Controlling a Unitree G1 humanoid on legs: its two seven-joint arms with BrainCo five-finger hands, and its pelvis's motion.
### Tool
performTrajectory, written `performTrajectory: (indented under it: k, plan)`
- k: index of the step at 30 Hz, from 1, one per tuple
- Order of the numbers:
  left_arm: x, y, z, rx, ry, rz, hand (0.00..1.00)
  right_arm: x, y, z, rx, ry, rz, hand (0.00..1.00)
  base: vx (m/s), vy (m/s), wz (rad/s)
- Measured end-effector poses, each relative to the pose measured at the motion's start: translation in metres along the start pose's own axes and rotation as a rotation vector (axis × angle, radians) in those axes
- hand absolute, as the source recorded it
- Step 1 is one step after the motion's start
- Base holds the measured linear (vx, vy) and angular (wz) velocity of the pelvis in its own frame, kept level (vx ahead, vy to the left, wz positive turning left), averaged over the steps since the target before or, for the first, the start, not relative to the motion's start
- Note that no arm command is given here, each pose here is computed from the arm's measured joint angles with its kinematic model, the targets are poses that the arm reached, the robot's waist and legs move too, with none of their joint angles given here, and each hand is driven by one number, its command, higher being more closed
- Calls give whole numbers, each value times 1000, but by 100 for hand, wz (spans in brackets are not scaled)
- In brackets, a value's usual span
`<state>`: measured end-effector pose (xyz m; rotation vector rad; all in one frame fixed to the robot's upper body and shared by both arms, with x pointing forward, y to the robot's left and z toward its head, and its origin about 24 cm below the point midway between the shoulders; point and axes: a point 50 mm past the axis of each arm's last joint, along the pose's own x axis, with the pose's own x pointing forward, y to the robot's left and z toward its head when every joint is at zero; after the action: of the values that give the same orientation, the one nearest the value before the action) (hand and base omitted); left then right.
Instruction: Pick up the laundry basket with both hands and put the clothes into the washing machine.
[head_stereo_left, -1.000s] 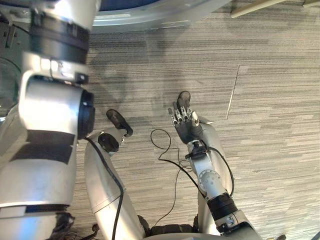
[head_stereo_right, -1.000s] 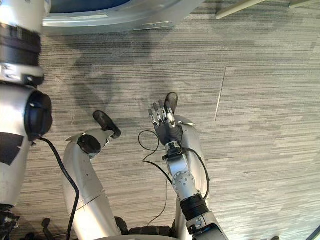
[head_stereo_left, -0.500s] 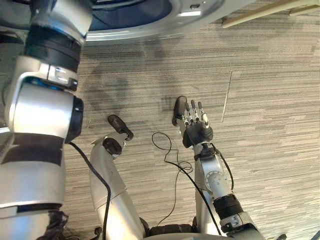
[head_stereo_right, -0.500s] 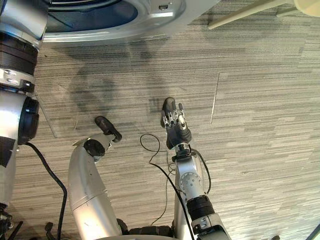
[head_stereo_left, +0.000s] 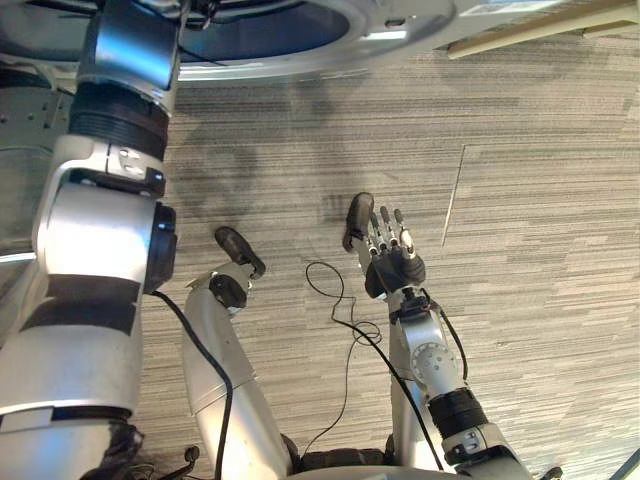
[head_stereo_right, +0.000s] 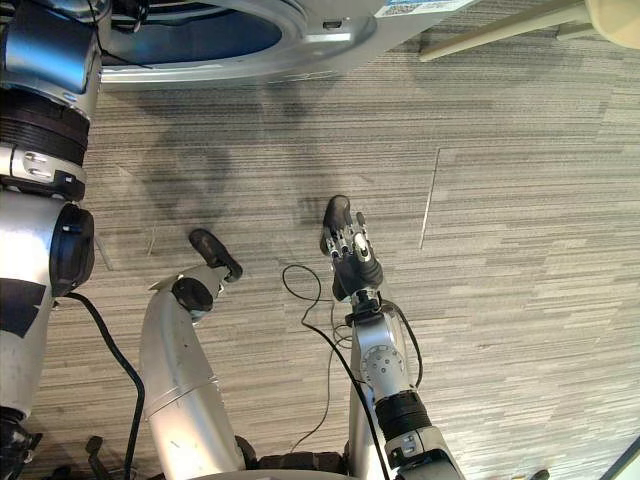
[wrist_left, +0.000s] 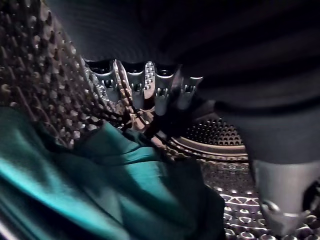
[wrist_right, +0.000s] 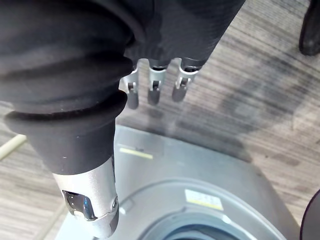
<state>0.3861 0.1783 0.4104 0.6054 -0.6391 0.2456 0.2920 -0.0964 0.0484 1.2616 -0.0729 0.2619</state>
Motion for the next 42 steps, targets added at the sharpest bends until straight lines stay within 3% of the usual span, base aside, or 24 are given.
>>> performTrajectory:
  k: [5,9,12,15,16,18,20,22,27,34,42]
  plan:
    - [-8,-3,-25,-146,77,45,0,0,-2,-1,-25,4,-15,0,18,19,3]
    - [-45,-38,-82,-298,222,69,0,-1,-12,-1,-87,13,-87,0,33,14,19]
    - [-119,-83,-155,-422,463,69,0,-7,-28,4,-147,8,-194,0,70,-15,23]
    - [-234,-143,-203,-514,759,-26,0,-18,-41,21,-237,-37,-277,0,55,-32,39]
    - [-255,-151,-207,-525,806,-46,0,-22,-43,25,-256,-44,-293,0,43,-55,62]
    - [-335,-180,-207,-611,974,-118,0,-40,-54,41,-357,-60,-362,0,0,-97,78]
    - [-388,-183,-202,-668,1071,-144,0,-59,-67,42,-396,-45,-434,0,-39,-101,84]
    - [-414,-180,-194,-746,1104,-122,0,-78,-76,45,-413,-43,-489,0,-9,-48,59]
    - [-454,-165,-187,-834,1160,-65,0,-116,-85,35,-356,-49,-567,0,-113,73,3]
    - [-460,-179,-186,-802,1185,-236,0,-115,-72,33,-303,-89,-507,0,-252,133,-47]
    - [-479,-158,-200,-720,1254,-180,0,-100,-56,44,-388,-119,-419,0,-85,-98,-77]
